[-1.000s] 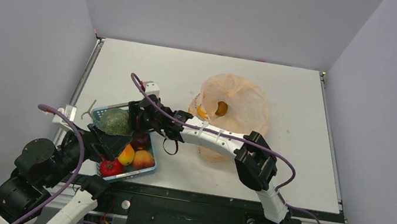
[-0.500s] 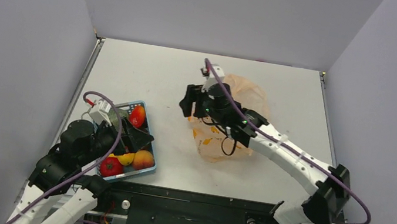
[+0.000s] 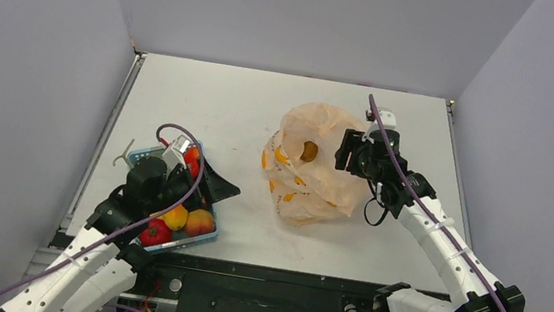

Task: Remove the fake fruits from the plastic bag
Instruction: Adjust the plastic bag at the center of the board.

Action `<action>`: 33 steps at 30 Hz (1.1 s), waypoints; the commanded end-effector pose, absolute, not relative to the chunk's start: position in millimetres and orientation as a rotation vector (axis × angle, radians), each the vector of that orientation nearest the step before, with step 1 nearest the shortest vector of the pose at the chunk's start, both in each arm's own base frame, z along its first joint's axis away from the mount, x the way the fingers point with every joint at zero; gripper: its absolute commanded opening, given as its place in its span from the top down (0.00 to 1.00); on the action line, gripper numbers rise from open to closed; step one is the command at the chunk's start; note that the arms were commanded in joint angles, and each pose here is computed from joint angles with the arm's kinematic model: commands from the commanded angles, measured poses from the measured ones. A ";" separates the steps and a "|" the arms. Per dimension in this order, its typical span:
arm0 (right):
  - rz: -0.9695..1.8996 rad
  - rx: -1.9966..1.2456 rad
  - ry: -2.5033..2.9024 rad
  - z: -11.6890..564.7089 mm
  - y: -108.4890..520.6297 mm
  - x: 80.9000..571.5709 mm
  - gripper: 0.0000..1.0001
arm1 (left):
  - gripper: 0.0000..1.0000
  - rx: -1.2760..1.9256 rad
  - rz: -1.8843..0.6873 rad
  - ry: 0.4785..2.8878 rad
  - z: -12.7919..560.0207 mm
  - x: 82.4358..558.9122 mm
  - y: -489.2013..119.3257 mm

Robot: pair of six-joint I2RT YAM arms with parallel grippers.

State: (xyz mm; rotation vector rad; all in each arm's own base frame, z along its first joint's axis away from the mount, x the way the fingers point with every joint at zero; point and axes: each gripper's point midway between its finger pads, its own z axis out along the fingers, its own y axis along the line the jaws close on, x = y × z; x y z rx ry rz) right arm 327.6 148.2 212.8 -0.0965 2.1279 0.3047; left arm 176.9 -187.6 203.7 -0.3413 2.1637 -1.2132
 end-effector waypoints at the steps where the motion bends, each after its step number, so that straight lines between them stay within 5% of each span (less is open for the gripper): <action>1: 0.381 -0.180 2.185 192.8 161.5 317.6 0.44 | 0.03 -0.280 -1.383 2.047 235.3 194.4 -217.8; 15: 0.650 -0.178 2.164 143.7 220.6 242.6 0.53 | 0.03 -0.224 -1.260 2.174 204.4 250.7 -290.7; 27: 0.987 -0.083 2.081 135.7 259.3 209.9 0.53 | 0.03 -0.185 -1.186 2.311 140.2 230.0 -309.6; 31: 0.999 -0.078 2.085 132.0 262.2 205.2 0.54 | 0.15 -0.148 -1.096 2.361 122.1 218.7 -303.7; 33: 0.982 -0.066 2.080 130.9 258.3 205.9 0.54 | 0.33 -0.141 -1.065 2.376 114.3 213.2 -301.8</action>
